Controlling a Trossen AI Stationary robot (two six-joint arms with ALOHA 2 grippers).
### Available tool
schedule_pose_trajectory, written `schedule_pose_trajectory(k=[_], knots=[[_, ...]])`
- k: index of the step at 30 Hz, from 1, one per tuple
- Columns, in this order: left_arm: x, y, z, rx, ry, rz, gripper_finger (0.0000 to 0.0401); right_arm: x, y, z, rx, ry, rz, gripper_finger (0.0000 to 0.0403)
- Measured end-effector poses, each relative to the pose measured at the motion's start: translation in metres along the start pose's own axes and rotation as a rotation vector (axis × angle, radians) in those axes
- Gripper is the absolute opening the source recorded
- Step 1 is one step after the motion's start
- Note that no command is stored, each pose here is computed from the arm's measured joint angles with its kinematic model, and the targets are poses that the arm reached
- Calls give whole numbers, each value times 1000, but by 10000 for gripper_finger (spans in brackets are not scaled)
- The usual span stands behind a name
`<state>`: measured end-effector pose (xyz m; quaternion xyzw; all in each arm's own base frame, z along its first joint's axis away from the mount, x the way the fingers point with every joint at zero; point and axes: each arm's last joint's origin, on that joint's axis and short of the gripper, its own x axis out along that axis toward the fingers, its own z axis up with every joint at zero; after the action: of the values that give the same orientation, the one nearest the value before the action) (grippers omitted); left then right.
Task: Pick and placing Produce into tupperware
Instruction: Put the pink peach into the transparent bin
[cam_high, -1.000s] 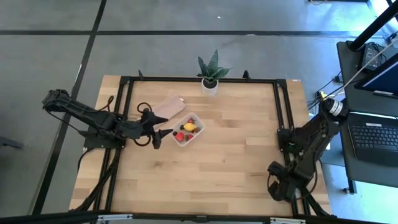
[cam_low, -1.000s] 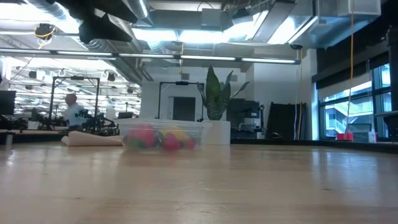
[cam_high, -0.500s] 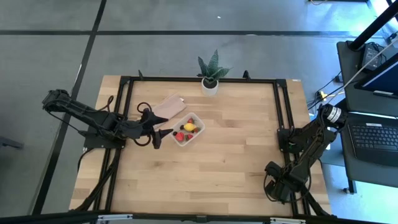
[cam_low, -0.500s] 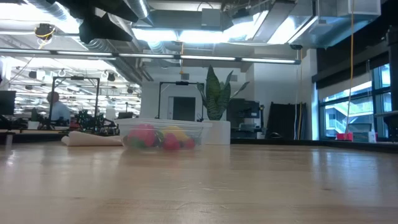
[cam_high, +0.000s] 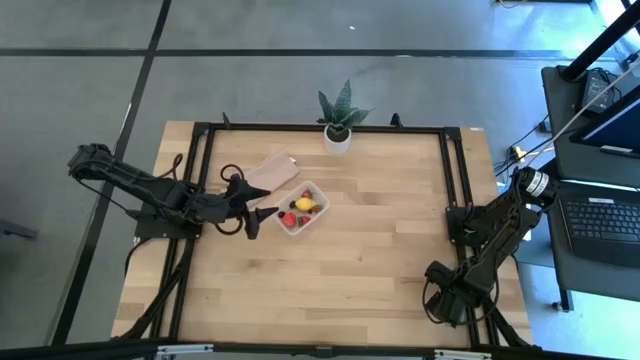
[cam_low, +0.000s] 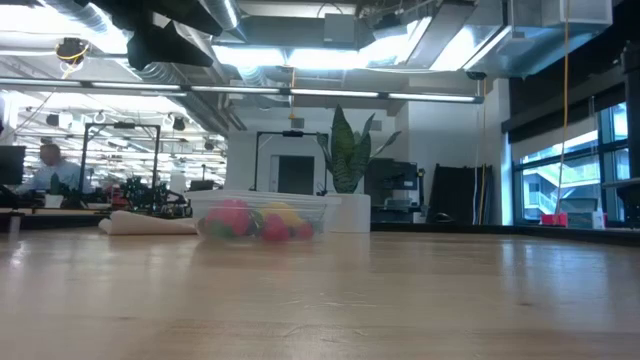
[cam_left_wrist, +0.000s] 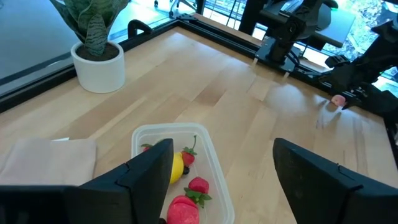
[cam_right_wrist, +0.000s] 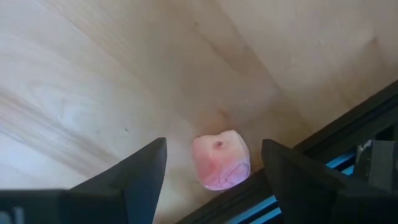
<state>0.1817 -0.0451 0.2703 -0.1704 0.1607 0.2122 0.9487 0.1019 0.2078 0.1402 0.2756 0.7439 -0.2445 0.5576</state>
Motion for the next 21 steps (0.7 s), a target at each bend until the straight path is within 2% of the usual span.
schedule_pose_trajectory(k=[6, 16, 21], knots=[[0, 0, 0, 0, 0, 0, 265, 0, 0, -1, -5, 24, -7, 240], [0, 0, 0, -2, 0, 0, 264, 0, -3, -1, -12, 42, -38, 122], [0, 0, 0, -21, 0, 0, 268, -1, -5, 1, 1, 38, -56, 81]])
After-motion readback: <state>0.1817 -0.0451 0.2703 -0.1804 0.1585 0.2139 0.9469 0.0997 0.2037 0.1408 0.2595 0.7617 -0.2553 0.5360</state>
